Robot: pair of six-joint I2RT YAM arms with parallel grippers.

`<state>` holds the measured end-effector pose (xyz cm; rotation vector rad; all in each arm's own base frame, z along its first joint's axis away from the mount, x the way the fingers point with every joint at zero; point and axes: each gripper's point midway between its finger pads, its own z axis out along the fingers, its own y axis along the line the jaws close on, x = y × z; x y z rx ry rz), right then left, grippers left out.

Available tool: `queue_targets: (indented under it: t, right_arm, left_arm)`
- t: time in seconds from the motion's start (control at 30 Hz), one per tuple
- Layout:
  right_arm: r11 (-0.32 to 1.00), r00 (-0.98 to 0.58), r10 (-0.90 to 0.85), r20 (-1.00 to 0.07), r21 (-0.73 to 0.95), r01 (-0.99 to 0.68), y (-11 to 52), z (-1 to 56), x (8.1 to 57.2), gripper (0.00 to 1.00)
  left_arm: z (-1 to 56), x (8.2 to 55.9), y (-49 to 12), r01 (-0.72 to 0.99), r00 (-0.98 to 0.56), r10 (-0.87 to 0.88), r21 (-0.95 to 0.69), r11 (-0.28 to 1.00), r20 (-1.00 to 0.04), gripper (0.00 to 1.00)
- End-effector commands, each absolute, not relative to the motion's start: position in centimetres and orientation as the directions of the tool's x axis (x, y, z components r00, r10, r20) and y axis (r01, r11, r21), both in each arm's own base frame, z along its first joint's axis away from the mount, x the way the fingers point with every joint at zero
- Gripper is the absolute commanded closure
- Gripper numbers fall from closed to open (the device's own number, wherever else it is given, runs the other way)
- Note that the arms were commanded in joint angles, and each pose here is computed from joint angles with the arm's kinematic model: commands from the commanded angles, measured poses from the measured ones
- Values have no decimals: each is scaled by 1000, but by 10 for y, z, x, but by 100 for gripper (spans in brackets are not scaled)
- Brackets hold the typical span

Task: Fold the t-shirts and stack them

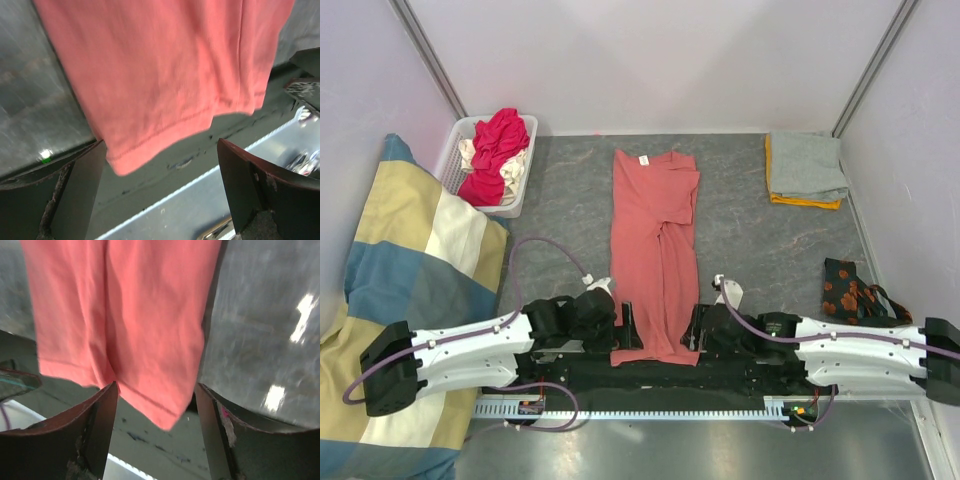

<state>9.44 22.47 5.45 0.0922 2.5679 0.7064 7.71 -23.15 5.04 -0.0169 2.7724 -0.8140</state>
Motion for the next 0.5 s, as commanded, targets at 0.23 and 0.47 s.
queue_targets:
  t: [0.23,0.47]
  right_arm:
    - [915,-833,261,-487,401,52,233,40,69,40]
    - [904,-837,276,-473,424,58,230,37,63,50]
  left_arm:
    - [25,63,-215,-68,-954,-194,-466,882,-228,6]
    - [21,66,-210,-80,-946,-212,-458,885,-245,16]
